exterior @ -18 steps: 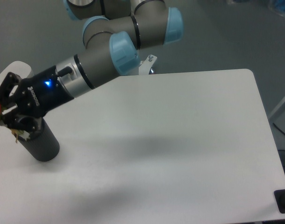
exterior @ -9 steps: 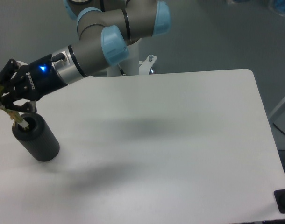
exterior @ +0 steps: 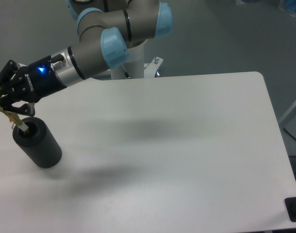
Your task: Insert the flowers into the vase
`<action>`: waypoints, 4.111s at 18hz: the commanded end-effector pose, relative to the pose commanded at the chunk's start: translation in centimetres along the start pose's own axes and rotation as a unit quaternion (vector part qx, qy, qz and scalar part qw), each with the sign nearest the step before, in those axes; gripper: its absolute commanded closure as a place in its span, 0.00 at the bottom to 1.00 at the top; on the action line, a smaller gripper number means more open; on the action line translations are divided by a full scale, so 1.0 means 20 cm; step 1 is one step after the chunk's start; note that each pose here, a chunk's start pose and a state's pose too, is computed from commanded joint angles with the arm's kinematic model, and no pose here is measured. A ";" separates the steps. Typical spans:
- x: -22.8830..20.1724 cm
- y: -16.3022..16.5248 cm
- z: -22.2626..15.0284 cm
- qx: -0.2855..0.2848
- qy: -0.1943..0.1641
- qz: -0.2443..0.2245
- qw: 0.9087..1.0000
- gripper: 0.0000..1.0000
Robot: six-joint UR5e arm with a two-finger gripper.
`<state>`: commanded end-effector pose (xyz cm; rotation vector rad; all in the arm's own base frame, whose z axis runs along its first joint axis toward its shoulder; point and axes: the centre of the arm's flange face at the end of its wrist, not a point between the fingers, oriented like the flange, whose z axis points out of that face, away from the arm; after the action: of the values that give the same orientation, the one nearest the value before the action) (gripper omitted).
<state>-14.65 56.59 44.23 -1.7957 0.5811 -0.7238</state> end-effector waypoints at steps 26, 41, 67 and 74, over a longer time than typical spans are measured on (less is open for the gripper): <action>-0.02 0.56 0.20 -0.021 0.036 0.029 0.999 0.69; -0.02 0.61 0.17 -0.022 0.032 0.025 0.999 0.00; -0.33 0.28 -0.66 -0.058 -0.147 0.064 0.985 0.00; -0.71 0.60 -1.06 -0.241 -0.249 0.005 0.938 0.00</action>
<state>-40.27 48.73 35.35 -2.3208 0.4415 -0.0917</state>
